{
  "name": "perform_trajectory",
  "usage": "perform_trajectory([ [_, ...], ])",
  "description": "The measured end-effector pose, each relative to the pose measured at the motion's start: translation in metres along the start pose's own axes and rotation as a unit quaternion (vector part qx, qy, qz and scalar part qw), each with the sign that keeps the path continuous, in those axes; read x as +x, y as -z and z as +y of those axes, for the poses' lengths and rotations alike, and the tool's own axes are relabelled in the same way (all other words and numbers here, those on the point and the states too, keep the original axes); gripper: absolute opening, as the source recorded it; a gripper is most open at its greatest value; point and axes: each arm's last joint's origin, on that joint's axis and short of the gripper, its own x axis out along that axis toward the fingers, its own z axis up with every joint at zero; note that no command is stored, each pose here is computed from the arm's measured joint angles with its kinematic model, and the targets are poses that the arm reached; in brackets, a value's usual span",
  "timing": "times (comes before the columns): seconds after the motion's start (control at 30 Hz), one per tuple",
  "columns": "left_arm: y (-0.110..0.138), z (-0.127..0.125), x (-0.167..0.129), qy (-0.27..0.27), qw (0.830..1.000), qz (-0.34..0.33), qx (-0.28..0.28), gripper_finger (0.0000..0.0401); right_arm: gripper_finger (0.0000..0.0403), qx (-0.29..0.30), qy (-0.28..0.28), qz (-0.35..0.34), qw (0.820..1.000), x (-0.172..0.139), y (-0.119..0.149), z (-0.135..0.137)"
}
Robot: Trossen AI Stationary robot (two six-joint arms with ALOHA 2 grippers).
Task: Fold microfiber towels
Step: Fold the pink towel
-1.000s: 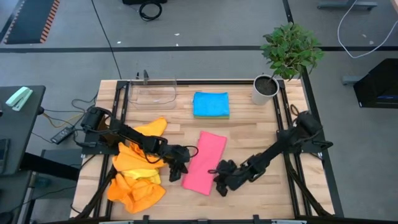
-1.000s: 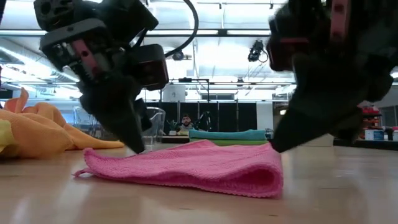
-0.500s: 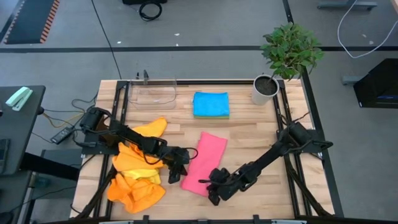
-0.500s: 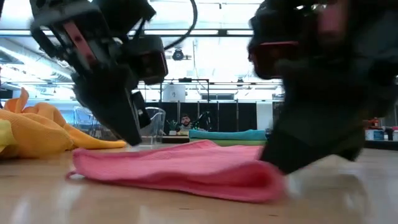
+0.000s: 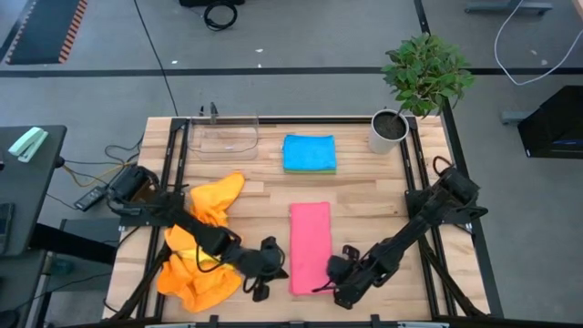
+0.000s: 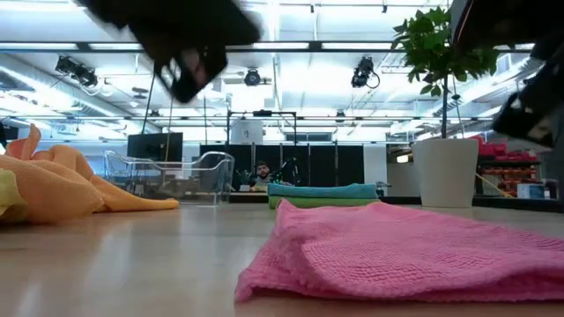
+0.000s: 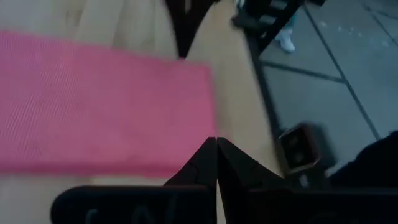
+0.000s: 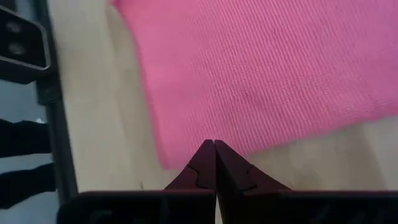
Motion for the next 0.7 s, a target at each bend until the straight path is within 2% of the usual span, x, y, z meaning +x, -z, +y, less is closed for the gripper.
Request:
perform_trajectory([
  [0.17,-0.016,-0.018,-0.003,-0.009,0.999,-0.038,0.001,0.0005,0.0002,-0.021,-0.016,-0.006,1.000,-0.019,0.002,0.006],
  [0.33,-0.021,-0.020,-0.004,-0.024,0.998,-0.054,0.008,0.0019,0.0002,-0.027,-0.037,-0.019,0.999,-0.040,0.004,0.012],
  [0.57,-0.019,-0.021,0.008,-0.024,0.991,-0.048,0.123,0.0030,0.0002,-0.007,-0.053,-0.082,0.995,-0.071,0.003,0.018],
  [0.7,-0.014,-0.026,0.034,0.024,0.980,0.003,0.199,0.0053,0.0002,0.014,-0.043,-0.105,0.993,-0.072,0.004,0.018],
])
